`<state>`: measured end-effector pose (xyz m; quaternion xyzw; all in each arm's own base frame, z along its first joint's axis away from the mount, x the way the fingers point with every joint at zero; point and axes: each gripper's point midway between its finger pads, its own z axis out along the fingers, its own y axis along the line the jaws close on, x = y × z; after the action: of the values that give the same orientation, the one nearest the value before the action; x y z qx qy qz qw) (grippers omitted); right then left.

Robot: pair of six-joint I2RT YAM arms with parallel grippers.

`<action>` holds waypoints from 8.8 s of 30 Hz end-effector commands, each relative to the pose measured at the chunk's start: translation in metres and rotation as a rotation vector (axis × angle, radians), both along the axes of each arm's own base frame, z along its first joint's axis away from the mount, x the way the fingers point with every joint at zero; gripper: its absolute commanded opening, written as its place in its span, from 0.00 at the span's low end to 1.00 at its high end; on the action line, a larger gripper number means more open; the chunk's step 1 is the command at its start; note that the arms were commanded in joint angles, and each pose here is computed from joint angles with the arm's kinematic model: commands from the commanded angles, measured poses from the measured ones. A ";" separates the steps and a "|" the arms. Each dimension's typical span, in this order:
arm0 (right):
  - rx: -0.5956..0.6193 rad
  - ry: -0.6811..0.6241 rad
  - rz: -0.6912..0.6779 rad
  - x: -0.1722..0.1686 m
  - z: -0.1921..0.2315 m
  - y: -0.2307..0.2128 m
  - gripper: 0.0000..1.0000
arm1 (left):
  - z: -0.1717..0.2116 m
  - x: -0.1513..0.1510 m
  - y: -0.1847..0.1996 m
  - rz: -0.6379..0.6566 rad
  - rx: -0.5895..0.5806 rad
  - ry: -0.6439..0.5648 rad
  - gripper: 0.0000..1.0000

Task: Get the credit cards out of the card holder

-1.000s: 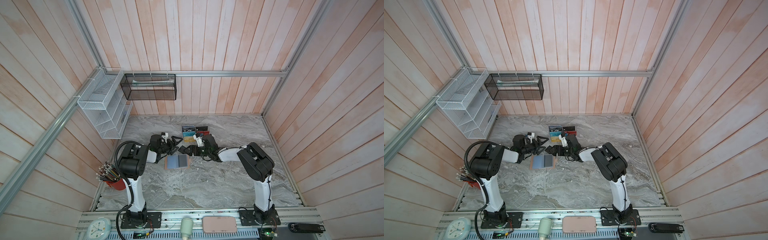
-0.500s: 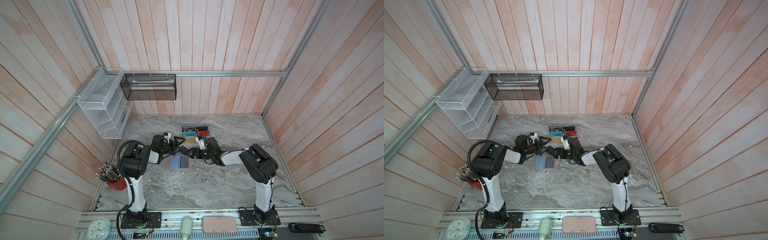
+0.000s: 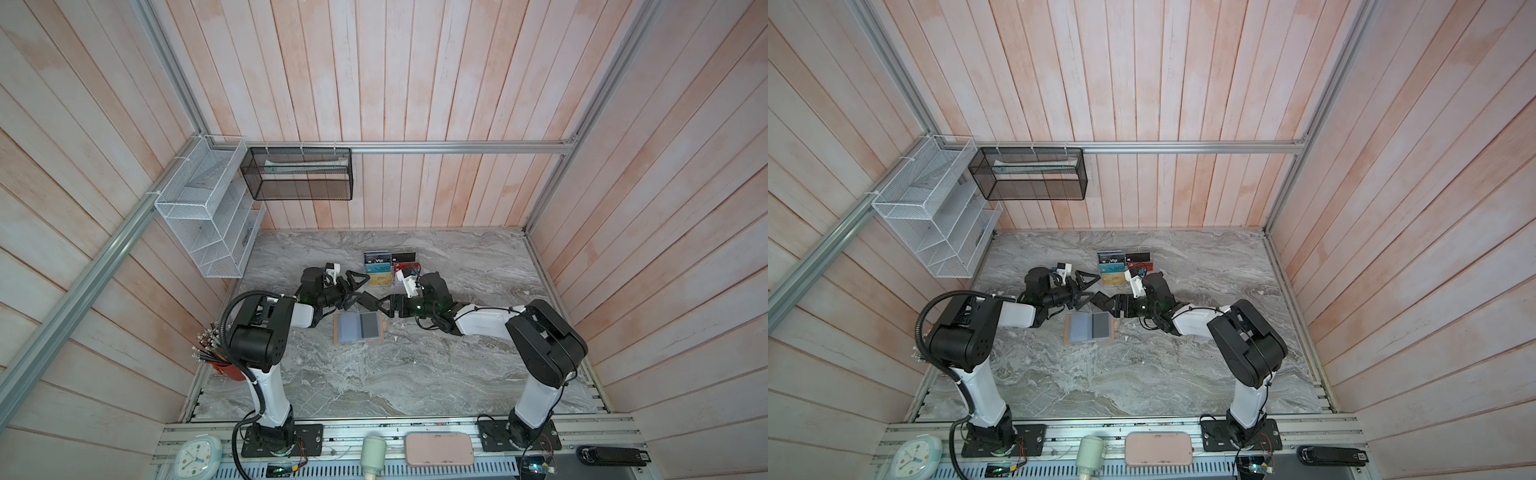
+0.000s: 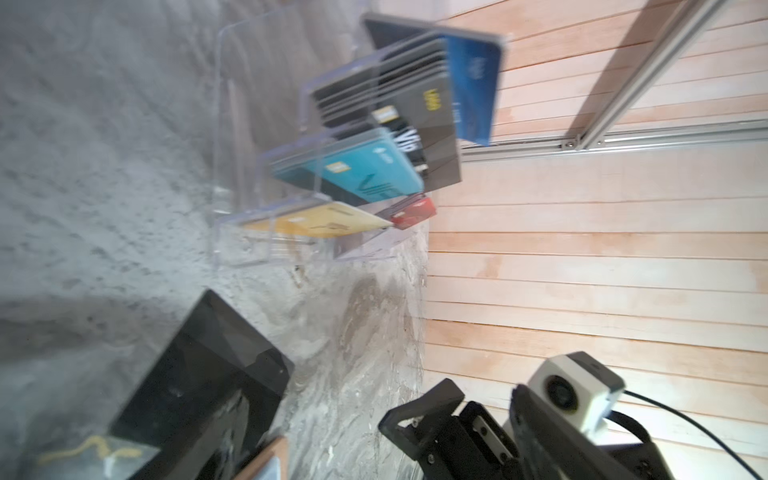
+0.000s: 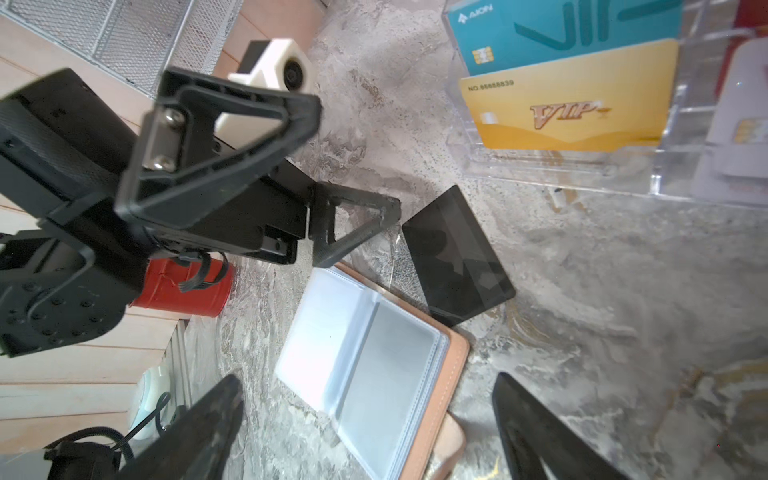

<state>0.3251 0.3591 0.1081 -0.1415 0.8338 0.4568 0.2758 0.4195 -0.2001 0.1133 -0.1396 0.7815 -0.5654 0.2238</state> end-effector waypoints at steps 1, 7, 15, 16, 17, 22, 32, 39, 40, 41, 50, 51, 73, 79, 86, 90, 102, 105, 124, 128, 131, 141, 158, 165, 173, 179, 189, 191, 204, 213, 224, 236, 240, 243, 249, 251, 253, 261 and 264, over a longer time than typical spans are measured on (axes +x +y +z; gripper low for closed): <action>-0.043 0.010 0.026 -0.014 -0.013 0.001 0.95 | 0.010 -0.011 0.005 0.004 0.008 -0.023 1.00; -0.048 0.013 0.072 -0.028 -0.018 0.017 0.95 | -0.009 -0.038 0.013 0.010 -0.002 0.019 1.00; -0.044 0.052 0.116 -0.046 -0.032 0.034 0.95 | -0.018 -0.069 0.022 0.012 -0.045 0.056 1.00; -0.044 0.061 0.118 -0.047 -0.036 0.035 0.95 | -0.020 -0.072 0.022 0.013 -0.041 0.060 1.00; -0.043 0.071 0.119 -0.048 -0.039 0.037 0.95 | -0.020 -0.074 0.023 0.012 -0.037 0.060 1.00; -0.055 0.104 0.118 -0.053 -0.054 0.038 0.95 | -0.032 -0.084 0.025 0.010 -0.027 0.085 1.00; -0.058 0.122 0.116 -0.057 -0.062 0.038 0.94 | -0.052 -0.096 0.028 0.017 -0.037 0.127 1.00; -0.044 0.135 0.133 -0.063 -0.064 0.046 0.94 | -0.063 -0.102 0.029 0.018 -0.033 0.147 1.00; -0.038 0.135 0.138 -0.063 -0.063 0.048 0.94 | -0.064 -0.103 0.029 0.018 -0.033 0.148 1.00; -0.034 0.132 0.143 -0.064 -0.062 0.050 0.94 | -0.066 -0.103 0.030 0.020 -0.035 0.151 1.00; -0.026 0.086 0.154 -0.063 -0.044 0.058 0.94 | -0.066 -0.103 0.029 0.018 -0.050 0.154 1.00; -0.026 0.081 0.152 -0.062 -0.042 0.057 0.94 | -0.066 -0.103 0.029 0.018 -0.052 0.153 1.00; 0.041 0.024 0.173 -0.062 -0.015 0.064 0.92 | -0.021 -0.100 0.072 0.115 -0.006 0.070 1.00; 0.076 0.048 0.185 -0.063 -0.020 0.071 0.88 | -0.018 -0.101 0.071 0.115 -0.014 0.072 1.00; 0.090 0.087 0.193 -0.064 -0.032 0.077 0.83 | -0.033 -0.104 0.069 0.104 -0.037 0.103 1.00; 0.094 0.099 0.204 -0.064 -0.035 0.082 0.80 | -0.042 -0.107 0.067 0.097 -0.049 0.124 1.00; 0.075 0.115 0.197 -0.057 -0.047 0.089 0.73 | -0.056 -0.112 0.066 0.093 -0.056 0.149 1.00; 0.061 0.112 0.186 -0.055 -0.050 0.087 0.73 | -0.057 -0.113 0.066 0.090 -0.056 0.153 1.00; 0.059 0.134 0.169 -0.052 -0.061 0.081 0.62 | -0.014 -0.108 0.068 0.102 -0.054 0.079 1.00; 0.052 0.141 0.165 -0.051 -0.064 0.081 0.61 | -0.023 -0.110 0.067 0.100 -0.050 0.094 1.00; 0.052 0.145 0.166 -0.051 -0.065 0.082 0.60 | -0.031 -0.111 0.064 0.095 -0.059 0.109 1.00; 0.036 0.155 0.153 -0.050 -0.071 0.079 0.56 | -0.050 -0.112 0.063 0.090 -0.071 0.147 1.00; 0.108 0.182 0.149 -0.044 -0.072 0.076 0.27 | -0.066 -0.119 0.062 0.087 -0.066 0.178 1.00; 0.118 0.188 0.148 -0.044 -0.072 0.074 0.15 | -0.068 -0.120 0.062 0.086 -0.064 0.183 1.00; 0.128 0.191 0.149 -0.043 -0.071 0.072 0.01 | -0.071 -0.121 0.062 0.087 -0.062 0.190 1.00; 0.134 0.191 0.150 -0.045 -0.069 0.071 0.00 | -0.075 -0.122 0.062 0.087 -0.060 0.197 1.00; 0.139 0.198 0.143 -0.043 -0.066 0.059 0.00 | -0.078 -0.124 0.063 0.088 -0.060 0.201 1.00; 0.136 0.197 0.142 -0.043 -0.065 0.056 0.00 | -0.078 -0.124 0.062 0.088 -0.060 0.203 1.00; 0.128 0.213 0.153 -0.043 -0.070 0.053 0.00 | -0.063 -0.123 0.060 0.079 -0.090 0.171 1.00; 0.135 0.220 0.158 -0.039 -0.071 0.057 0.00 | -0.010 -0.114 0.047 0.043 -0.058 0.068 1.00; 0.148 0.233 0.167 -0.039 -0.071 0.058 0.06 | -0.032 -0.113 0.038 0.028 -0.083 0.112 1.00; 0.163 0.240 0.172 -0.039 -0.071 0.057 0.14 | -0.050 -0.119 0.038 0.028 -0.067 0.148 1.00; 0.184 0.245 0.174 -0.039 -0.067 0.055 0.10 | -0.052 -0.120 0.039 0.029 -0.065 0.155 1.00; 0.206 0.249 0.180 -0.040 -0.064 0.053 0.09 | -0.055 -0.120 0.039 0.028 -0.062 0.159 1.00; 0.222 0.257 0.184 -0.040 -0.064 0.052 0.06 | -0.059 -0.121 0.039 0.029 -0.061 0.168 1.00; 0.221 0.260 0.186 -0.040 -0.065 0.052 0.04 | -0.060 -0.121 0.039 0.029 -0.061 0.170 1.00; 0.216 0.256 0.182 -0.039 -0.064 0.052 0.00 | -0.060 -0.122 0.038 0.027 -0.061 0.171 1.00; 0.172 0.238 0.165 -0.038 -0.065 0.044 0.00 | -0.061 -0.121 0.039 0.029 -0.060 0.172 1.00; 0.152 0.229 0.161 -0.037 -0.064 0.040 0.00 | -0.062 -0.121 0.039 0.027 -0.061 0.171 1.00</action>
<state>0.2878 0.4069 0.0420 -0.1253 0.8028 0.5658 0.1403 0.3040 -0.1630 0.0664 -0.1942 0.7688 -0.5854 0.1686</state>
